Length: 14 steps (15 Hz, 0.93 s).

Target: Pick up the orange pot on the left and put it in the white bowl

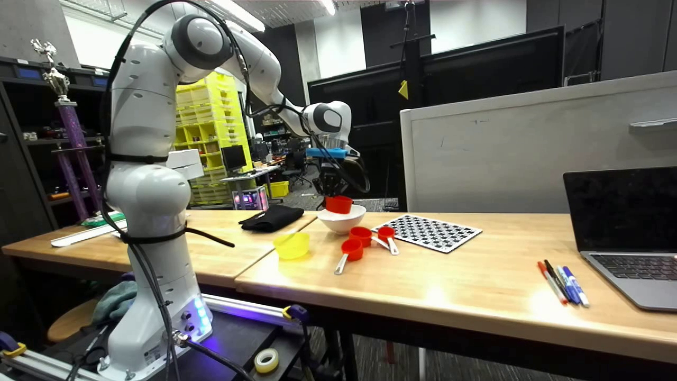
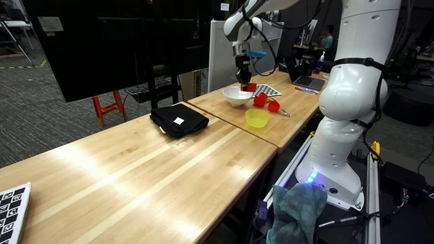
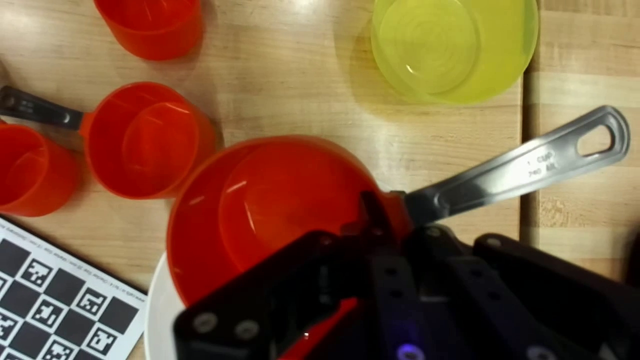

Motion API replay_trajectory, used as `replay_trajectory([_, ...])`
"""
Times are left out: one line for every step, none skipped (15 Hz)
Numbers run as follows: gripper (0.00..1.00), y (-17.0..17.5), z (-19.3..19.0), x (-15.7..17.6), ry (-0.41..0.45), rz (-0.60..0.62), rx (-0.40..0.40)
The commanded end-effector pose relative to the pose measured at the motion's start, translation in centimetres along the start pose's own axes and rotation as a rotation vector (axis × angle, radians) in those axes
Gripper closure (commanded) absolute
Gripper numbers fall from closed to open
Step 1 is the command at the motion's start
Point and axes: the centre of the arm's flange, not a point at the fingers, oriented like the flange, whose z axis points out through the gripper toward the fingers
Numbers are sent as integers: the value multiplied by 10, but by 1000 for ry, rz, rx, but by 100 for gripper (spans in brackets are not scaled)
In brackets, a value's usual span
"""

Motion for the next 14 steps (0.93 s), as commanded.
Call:
replay_trajectory([98,7,-9,9,-11,-36,-1])
replay_trajectory([98,8,-10,12,-9,-48,0])
replay_trajectory([98,9,-11,14,-7,-55,-2])
replay_trajectory([98,11,-13,17,-5,-64,-3])
replay_trajectory([98,13,-13,19,-4,-72,-3])
replay_trajectory([98,14,-14,21,-3,-77,-4])
replay_trajectory([98,16,-16,22,-3,-85,-3])
replay_trajectory([93,17,-17,23,-3,-85,-6])
replay_trajectory([68,18,-18,24,-3,-88,-8])
replay_trajectory([66,18,-19,24,-5,-89,-10])
replay_trajectory([62,19,-21,24,-4,-89,-11])
replay_trajectory([57,19,-22,23,-2,-87,-10])
replay_trajectory([50,19,-23,21,-3,-85,-9])
replay_trajectory([44,20,-24,21,-3,-83,-9])
